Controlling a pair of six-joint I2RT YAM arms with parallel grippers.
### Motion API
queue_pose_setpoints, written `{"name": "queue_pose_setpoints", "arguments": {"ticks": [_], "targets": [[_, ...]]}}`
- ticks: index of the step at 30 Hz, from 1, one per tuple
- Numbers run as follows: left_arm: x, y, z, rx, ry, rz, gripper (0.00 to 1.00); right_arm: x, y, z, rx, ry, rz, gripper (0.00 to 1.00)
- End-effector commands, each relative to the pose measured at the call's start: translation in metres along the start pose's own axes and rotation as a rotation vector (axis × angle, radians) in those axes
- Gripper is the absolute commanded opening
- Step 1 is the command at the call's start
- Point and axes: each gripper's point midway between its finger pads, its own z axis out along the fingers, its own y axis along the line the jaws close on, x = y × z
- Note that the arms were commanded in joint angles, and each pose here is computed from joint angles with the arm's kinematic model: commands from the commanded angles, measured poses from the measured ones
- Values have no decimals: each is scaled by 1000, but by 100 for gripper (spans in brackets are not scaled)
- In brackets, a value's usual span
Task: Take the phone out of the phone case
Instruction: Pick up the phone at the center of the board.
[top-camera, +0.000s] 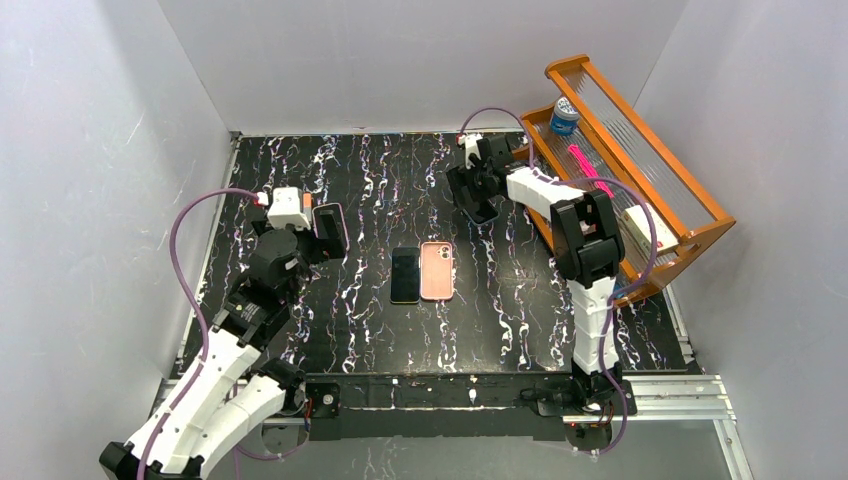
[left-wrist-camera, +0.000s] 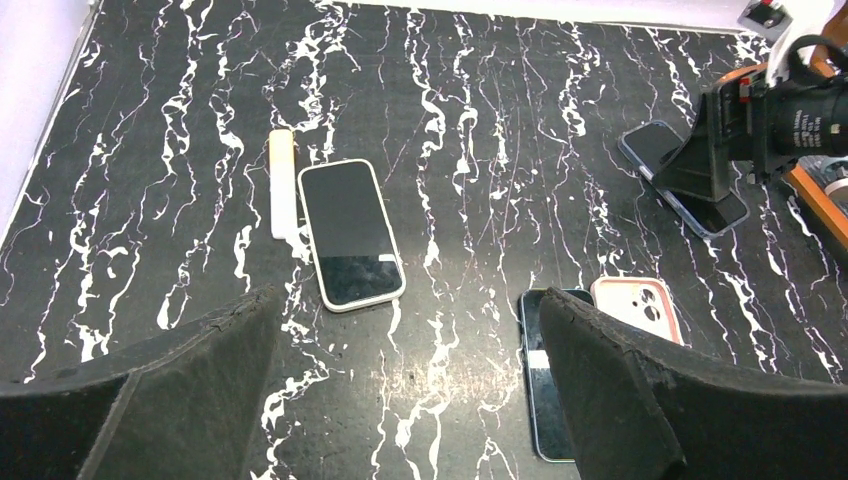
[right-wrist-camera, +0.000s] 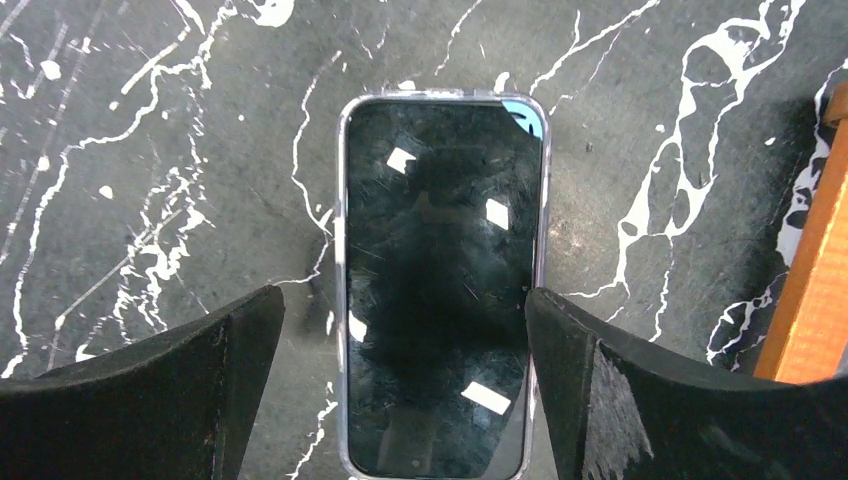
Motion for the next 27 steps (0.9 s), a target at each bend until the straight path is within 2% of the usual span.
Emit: {"name": "queue_pose_setpoints", "arguments": {"ticks": [1,14,16,18,21,27], "targets": [[-5,1,-2,6,-23,3,98,-1,-11,3,17,27,-21,99],[2,-8,2,48,5,13,98,52,-17,11,59,195,-18,99],[3,-9,2,53,10,16,98,63,-15,8,60,241,-18,94],[4,-10,3,56,15,17,98,71,-12,5,54,275,-18,87],[8,-13,5,68,28,22,98,78,-5,-5,33,296,1,66],[14,-21,8,108,59,27,98,82,7,-30,10,290,66,34]]}}
